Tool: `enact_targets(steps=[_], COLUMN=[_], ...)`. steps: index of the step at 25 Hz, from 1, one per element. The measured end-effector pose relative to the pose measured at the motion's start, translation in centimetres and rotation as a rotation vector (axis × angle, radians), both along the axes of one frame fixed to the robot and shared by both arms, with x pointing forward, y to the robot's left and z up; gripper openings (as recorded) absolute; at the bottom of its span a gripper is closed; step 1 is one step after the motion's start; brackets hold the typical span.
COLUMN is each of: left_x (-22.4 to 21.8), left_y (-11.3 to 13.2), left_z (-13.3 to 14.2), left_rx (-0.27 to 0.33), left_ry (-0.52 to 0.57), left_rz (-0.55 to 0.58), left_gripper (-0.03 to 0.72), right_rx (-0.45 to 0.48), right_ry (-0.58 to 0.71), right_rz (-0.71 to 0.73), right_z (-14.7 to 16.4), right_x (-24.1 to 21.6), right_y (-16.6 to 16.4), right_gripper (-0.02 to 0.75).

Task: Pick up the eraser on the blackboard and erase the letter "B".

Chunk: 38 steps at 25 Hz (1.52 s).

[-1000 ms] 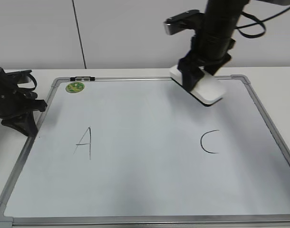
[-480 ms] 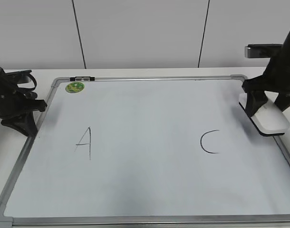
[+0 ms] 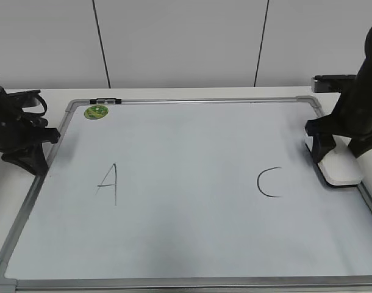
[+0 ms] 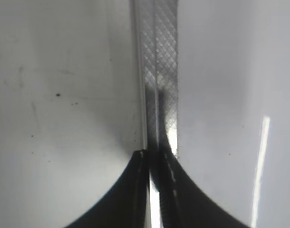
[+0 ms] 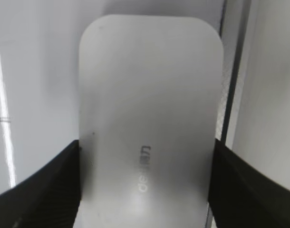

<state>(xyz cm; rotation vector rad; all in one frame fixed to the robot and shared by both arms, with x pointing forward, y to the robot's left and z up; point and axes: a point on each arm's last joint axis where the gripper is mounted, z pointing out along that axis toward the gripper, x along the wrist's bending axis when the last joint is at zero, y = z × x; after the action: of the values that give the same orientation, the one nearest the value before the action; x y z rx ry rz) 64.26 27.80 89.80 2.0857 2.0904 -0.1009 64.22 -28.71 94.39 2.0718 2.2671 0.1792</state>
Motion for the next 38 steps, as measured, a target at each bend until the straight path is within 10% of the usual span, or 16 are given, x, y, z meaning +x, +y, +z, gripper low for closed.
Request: enact_targets(steps=[23,31,38], left_x=[0.1,2.3,4.4], left_y=[0.1,0.0,-0.2], left_z=[0.2,1.9,7.5], left_rx=[-0.001,0.004,-0.010], left_ry=[-0.002,0.021,-0.032], left_rz=[0.001,-0.044,-0.079], left_gripper=[0.055,0.364,0.417], right_rx=[-0.011,0.058,0.057], right_ry=[0.050,-0.060,-0.131], right_rz=[-0.024,0.021,0.036], right_z=[1.2,8.5,12.4], right_x=[1.0,0.5,-1.2], right_y=[-0.9,-0.3,-0.3], right_gripper=[0.652,0.641,0.606])
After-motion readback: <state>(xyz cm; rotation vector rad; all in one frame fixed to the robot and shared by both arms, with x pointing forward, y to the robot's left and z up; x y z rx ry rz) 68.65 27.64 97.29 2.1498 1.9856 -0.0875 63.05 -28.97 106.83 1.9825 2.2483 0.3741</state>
